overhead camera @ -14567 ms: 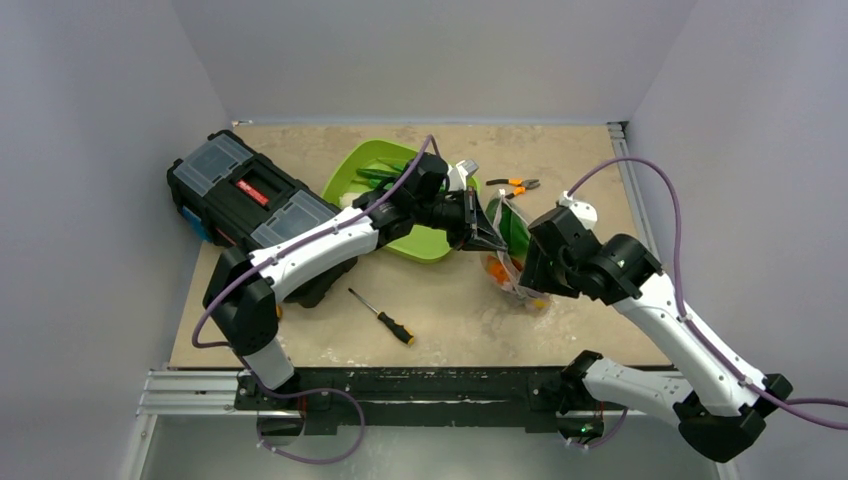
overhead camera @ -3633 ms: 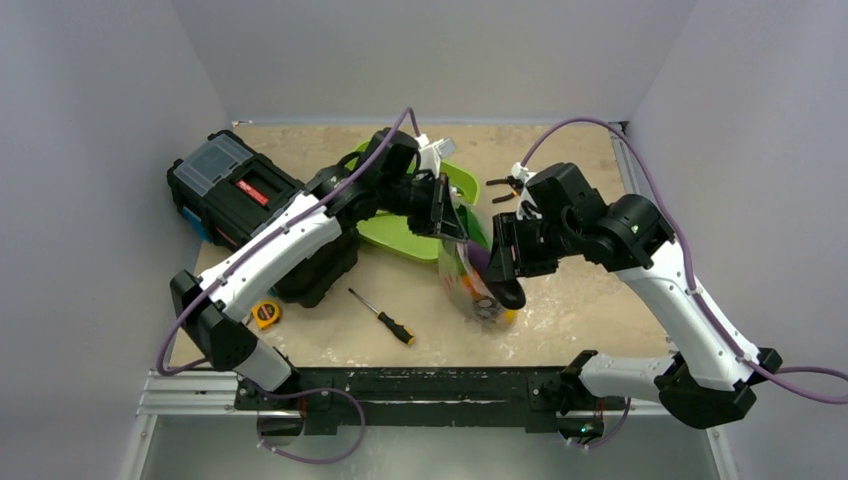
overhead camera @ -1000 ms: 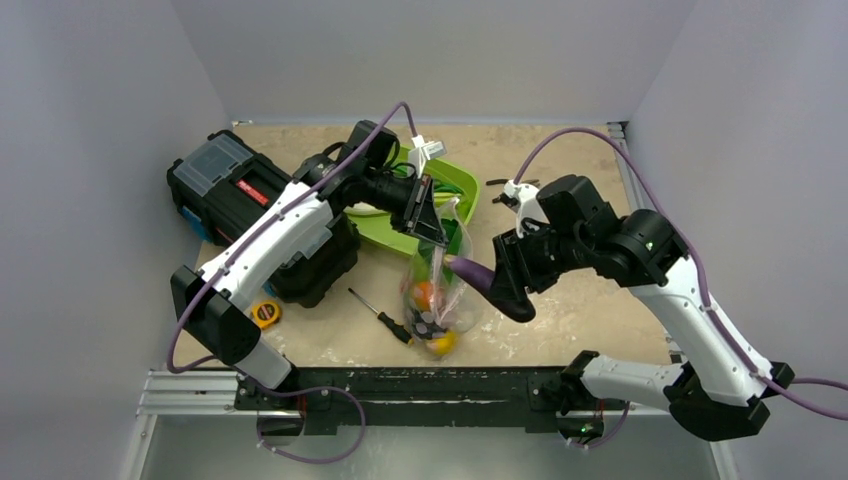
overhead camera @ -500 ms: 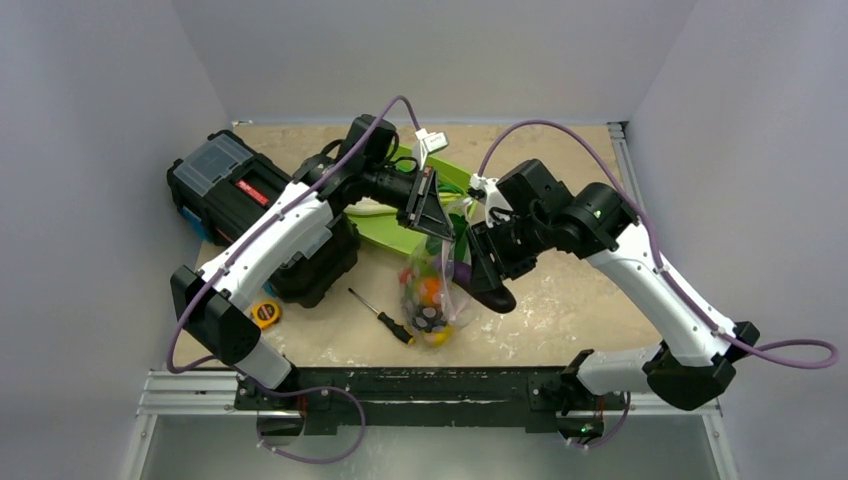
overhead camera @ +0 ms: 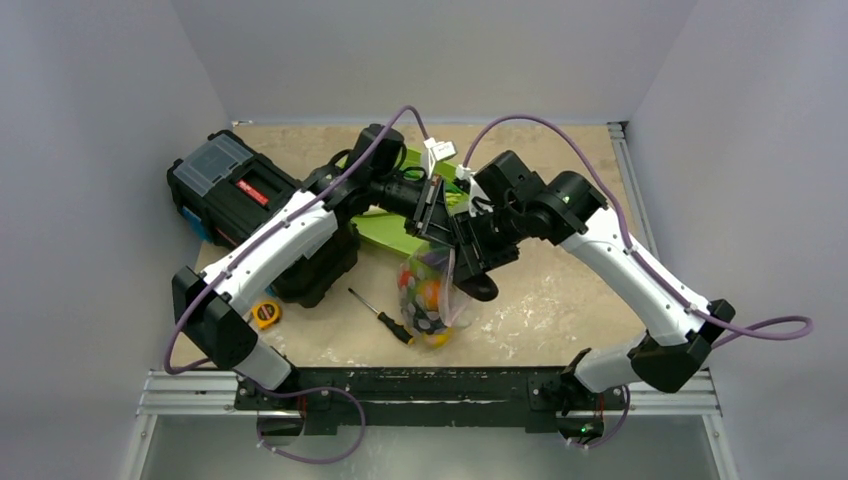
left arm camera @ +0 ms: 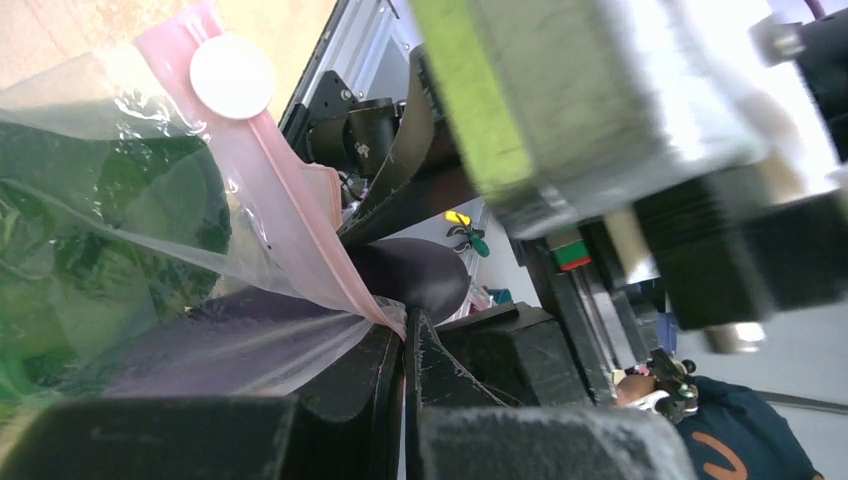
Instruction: Place the food in the zip-top bag and seal the zipper
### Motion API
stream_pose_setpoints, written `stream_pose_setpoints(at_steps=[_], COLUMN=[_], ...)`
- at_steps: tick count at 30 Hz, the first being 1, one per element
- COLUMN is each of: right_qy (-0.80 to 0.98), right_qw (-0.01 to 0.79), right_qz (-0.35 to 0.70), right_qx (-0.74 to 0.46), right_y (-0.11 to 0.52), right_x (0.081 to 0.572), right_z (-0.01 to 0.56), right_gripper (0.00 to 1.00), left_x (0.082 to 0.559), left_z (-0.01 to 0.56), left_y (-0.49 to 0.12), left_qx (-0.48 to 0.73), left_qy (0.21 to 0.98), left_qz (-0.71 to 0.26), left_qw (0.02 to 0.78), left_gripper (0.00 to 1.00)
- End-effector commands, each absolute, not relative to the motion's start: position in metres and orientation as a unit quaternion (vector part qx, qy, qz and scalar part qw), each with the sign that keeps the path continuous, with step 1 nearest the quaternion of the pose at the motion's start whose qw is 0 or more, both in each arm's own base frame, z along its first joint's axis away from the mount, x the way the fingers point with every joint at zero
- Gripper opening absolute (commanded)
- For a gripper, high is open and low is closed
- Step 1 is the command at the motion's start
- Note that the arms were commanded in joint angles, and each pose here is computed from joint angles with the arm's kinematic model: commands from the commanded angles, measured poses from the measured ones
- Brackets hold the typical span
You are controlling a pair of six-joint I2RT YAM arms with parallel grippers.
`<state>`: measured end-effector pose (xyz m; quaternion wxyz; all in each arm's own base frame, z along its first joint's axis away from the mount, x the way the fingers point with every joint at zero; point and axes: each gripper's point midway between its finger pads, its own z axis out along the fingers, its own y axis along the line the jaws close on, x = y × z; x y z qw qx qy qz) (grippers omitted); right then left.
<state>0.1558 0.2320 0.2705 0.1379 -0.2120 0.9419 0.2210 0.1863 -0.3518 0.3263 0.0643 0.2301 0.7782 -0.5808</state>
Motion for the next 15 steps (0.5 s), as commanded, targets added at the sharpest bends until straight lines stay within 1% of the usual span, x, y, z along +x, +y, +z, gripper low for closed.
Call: stream_pose_setpoints(at_steps=[1, 3, 4, 5, 9, 12, 15], right_qy=[0.906, 0.892, 0.886, 0.885, 0.891, 0.885, 0.886], right_qw=[0.255, 0.280, 0.286, 0.290, 0.297, 0.310, 0.309], right_qz=[0.279, 0.316, 0.327, 0.330, 0.302, 0.301, 0.299], right_qx=[-0.190, -0.164, -0.159, -0.157, -0.165, -0.172, -0.172], right_y=[0.258, 0.264, 0.264, 0.262, 0.240, 0.226, 0.213], right_x=[0.189, 0.189, 0.187, 0.185, 0.176, 0.165, 0.153], right_z=[0.298, 0.304, 0.307, 0.308, 0.305, 0.313, 0.317], right_gripper=[0.31, 0.49, 0.55, 0.60, 0.68, 0.74, 0.76], left_x=[0.180, 0.182, 0.183, 0.183, 0.188, 0.192, 0.197], left_z=[0.349, 0.343, 0.341, 0.340, 0.337, 0.338, 0.341], left_y=[-0.351, -0.351, -0.351, -0.350, -0.346, -0.342, -0.337], left_qx=[0.244, 0.233, 0.229, 0.224, 0.209, 0.199, 0.191], left_qy=[0.750, 0.755, 0.757, 0.759, 0.767, 0.769, 0.770], left_qz=[-0.607, -0.604, -0.603, -0.602, -0.594, -0.593, -0.593], left_qw=[0.102, 0.105, 0.107, 0.110, 0.124, 0.131, 0.137], left_gripper=[0.00, 0.00, 0.00, 0.00, 0.00, 0.00, 0.00])
